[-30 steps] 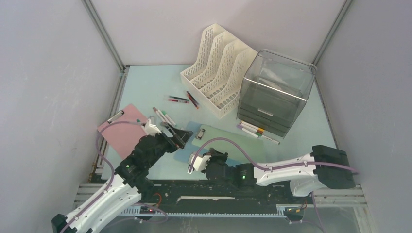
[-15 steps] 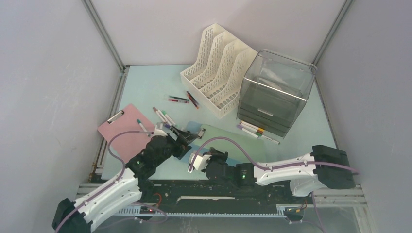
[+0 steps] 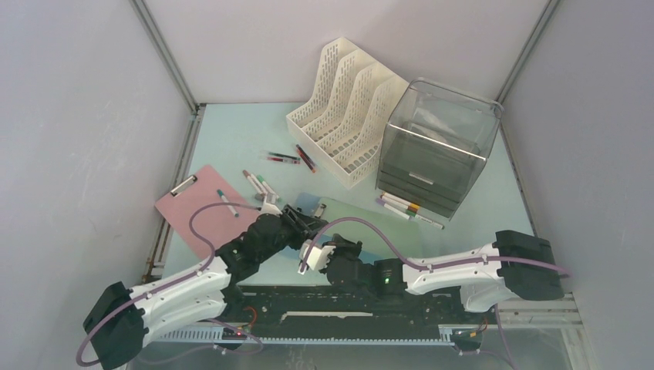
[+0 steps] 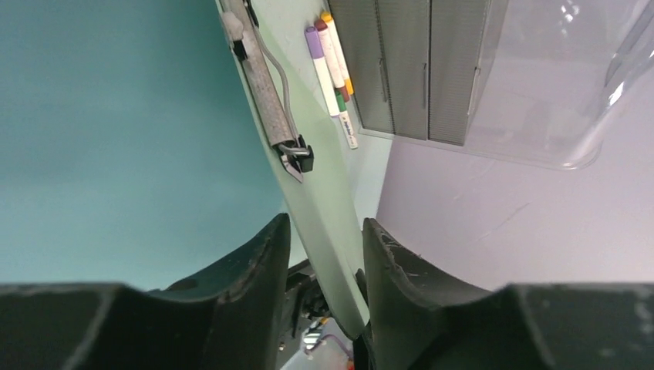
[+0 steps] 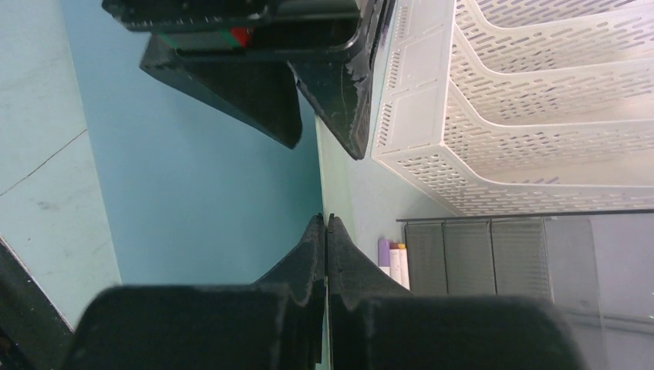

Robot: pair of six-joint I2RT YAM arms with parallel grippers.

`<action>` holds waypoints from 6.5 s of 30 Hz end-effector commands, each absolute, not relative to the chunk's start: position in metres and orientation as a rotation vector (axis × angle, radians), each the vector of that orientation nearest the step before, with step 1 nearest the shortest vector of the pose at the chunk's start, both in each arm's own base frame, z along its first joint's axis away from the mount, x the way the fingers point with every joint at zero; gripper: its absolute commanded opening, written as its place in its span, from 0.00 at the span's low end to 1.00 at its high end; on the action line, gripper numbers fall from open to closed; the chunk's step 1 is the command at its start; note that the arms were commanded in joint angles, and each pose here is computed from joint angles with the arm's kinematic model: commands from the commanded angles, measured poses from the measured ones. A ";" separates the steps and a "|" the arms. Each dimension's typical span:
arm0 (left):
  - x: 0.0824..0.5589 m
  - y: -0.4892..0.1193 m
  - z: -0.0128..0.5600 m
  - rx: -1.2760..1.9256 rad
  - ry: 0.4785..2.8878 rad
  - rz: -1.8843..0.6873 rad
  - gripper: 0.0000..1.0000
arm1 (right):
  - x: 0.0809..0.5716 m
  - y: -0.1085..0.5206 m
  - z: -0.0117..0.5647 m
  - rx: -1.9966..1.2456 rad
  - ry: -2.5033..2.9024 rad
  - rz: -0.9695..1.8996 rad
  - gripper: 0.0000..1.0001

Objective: Organize the desk
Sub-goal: Pick up the folder from the center of the board, then place the folder in the storage box.

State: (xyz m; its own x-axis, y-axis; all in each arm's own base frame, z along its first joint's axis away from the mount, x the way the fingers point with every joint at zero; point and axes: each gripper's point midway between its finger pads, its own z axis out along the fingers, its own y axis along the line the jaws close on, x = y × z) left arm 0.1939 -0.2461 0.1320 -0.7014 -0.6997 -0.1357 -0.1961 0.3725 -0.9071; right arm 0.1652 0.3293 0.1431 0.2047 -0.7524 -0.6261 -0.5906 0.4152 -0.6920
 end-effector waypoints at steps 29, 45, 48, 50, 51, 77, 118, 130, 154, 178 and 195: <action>0.203 -0.200 0.187 -0.526 1.933 -1.044 0.00 | 0.104 0.296 0.186 -1.766 1.447 0.310 0.93; 0.218 -0.193 0.270 -0.022 1.754 -0.865 0.00 | 0.145 0.233 0.233 -1.548 1.555 0.492 0.88; 0.223 -0.186 0.294 0.040 1.706 -0.858 0.00 | 0.155 0.223 0.235 -1.492 1.590 0.489 0.88; 0.228 -0.180 0.310 0.072 1.682 -0.826 0.00 | 0.159 0.218 0.237 -1.464 1.605 0.491 0.88; 0.231 -0.178 0.317 0.093 1.676 -0.804 0.00 | 0.161 0.216 0.238 -1.452 1.609 0.496 0.88; 0.316 -0.148 0.486 0.346 1.495 -0.802 0.00 | 0.153 0.192 0.258 -1.330 1.609 0.651 0.90; 0.567 -0.128 0.521 0.369 1.212 -0.620 0.00 | 0.194 0.160 0.213 -1.225 1.781 0.467 0.90; 0.596 -0.149 0.500 0.410 1.118 -0.685 0.00 | 0.201 0.160 0.195 -1.264 1.843 0.432 0.89; 0.630 -0.192 0.458 0.443 0.831 -0.685 0.00 | 0.205 0.159 0.181 -1.292 1.883 0.402 0.90; 0.633 -0.198 0.405 0.359 0.770 -0.814 0.00 | 0.205 0.160 0.172 -1.320 1.902 0.389 0.90; 0.613 -0.169 0.391 0.267 0.896 -0.752 0.66 | 0.201 0.162 0.177 -1.318 1.876 0.402 0.90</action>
State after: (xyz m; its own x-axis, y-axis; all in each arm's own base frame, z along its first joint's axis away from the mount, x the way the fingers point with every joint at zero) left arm 0.6497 -0.1824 0.2996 0.2466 -0.4676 -0.8488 0.7010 0.6909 -0.1769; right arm 0.2006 0.1585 0.1689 -0.1877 -0.6559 -0.7311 -0.8948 0.4212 -0.1482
